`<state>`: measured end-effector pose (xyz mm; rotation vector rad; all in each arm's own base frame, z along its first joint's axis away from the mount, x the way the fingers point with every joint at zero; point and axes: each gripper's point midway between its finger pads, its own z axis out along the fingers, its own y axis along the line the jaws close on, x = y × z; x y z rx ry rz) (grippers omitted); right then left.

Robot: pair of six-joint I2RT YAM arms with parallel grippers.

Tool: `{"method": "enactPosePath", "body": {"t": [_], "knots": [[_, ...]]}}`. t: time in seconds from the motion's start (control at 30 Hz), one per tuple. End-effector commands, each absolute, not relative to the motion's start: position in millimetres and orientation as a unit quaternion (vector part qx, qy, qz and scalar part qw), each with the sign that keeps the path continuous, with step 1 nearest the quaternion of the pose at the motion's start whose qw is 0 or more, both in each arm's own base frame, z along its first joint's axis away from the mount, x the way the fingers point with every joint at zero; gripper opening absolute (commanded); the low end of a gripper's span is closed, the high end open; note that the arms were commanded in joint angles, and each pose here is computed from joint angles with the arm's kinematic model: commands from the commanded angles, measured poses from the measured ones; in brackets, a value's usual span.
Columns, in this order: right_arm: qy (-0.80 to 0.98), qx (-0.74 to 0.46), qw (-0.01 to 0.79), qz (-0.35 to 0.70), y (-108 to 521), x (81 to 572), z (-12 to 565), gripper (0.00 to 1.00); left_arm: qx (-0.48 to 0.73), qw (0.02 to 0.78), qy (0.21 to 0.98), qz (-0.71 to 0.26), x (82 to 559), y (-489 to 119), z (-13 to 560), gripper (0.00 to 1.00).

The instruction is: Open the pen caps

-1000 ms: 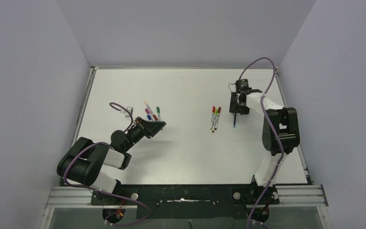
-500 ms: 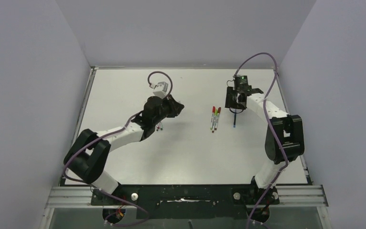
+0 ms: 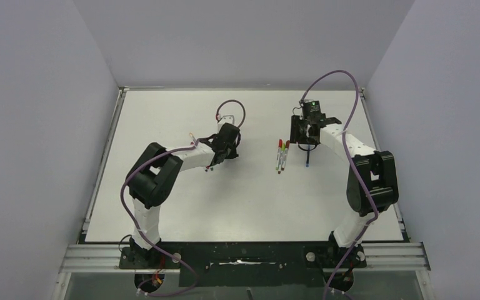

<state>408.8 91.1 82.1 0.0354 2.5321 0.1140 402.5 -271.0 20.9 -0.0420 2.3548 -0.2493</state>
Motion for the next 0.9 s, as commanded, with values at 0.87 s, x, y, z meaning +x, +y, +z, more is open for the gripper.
{"method": "enactPosePath", "body": {"t": [0.87], "knots": [[0.942, 0.000, 0.329, 0.071, 108, 418, 98, 0.46, 0.005, 0.367, 0.930, -0.034, 387, -256, 21, 0.32]]}}
